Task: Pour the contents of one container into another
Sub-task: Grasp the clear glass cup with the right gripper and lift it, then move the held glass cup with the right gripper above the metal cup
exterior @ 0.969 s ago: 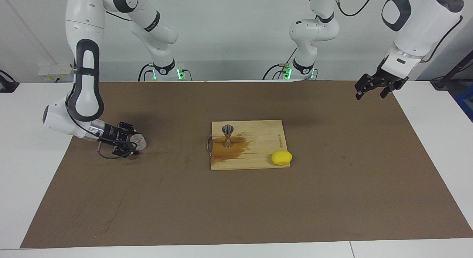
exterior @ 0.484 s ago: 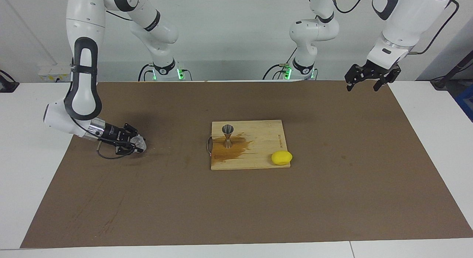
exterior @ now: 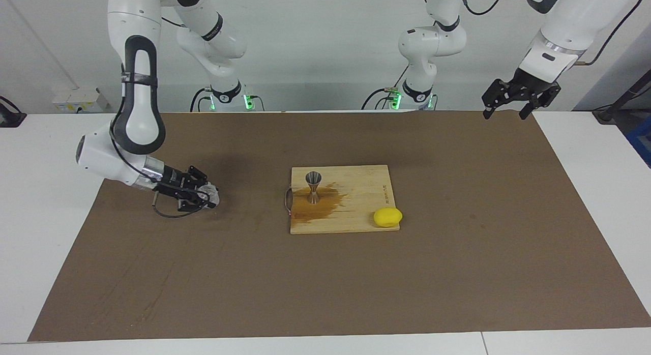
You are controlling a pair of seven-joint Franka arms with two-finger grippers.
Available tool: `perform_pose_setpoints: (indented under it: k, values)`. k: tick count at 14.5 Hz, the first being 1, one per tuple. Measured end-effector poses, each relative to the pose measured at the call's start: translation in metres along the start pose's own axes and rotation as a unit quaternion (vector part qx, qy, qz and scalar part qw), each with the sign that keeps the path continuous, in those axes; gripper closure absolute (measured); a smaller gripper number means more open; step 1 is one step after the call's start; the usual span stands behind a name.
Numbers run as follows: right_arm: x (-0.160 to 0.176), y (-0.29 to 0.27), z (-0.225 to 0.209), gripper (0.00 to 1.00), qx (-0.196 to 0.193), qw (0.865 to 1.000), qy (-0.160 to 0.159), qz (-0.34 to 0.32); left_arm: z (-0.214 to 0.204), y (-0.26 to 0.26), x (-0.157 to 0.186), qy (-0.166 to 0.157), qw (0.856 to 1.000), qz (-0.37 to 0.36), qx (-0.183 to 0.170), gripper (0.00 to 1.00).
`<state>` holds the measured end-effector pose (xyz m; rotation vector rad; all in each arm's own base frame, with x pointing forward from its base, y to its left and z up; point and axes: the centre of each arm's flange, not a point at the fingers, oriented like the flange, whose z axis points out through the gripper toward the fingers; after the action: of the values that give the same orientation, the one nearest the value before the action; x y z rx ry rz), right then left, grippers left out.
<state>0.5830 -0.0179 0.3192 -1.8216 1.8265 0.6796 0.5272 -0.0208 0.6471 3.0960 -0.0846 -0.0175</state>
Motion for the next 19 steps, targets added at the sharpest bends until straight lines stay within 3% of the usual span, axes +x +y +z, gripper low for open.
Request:
perform_pose_setpoints:
  k: [6, 9, 15, 19]
  values:
    - [-0.136, -0.013, 0.066, 0.49, 0.001, 1.000, 0.029, -0.001, 0.009, 0.002, -0.002, -0.017, 1.000, 0.001, -0.003, 0.00]
    - [-0.186, -0.018, 0.072, 0.49, 0.003, 0.998, 0.058, 0.002, 0.009, 0.002, -0.002, -0.017, 1.000, 0.001, -0.003, 0.00]
    - [-0.244, -0.015, 0.080, 0.49, 0.005, 0.991, 0.128, -0.038, 0.009, 0.002, -0.002, -0.017, 1.000, 0.001, -0.003, 0.00]
    - [-0.277, -0.006, 0.093, 0.49, 0.005, 0.979, 0.191, -0.070, 0.009, 0.002, -0.002, -0.017, 1.000, 0.001, -0.003, 0.00]
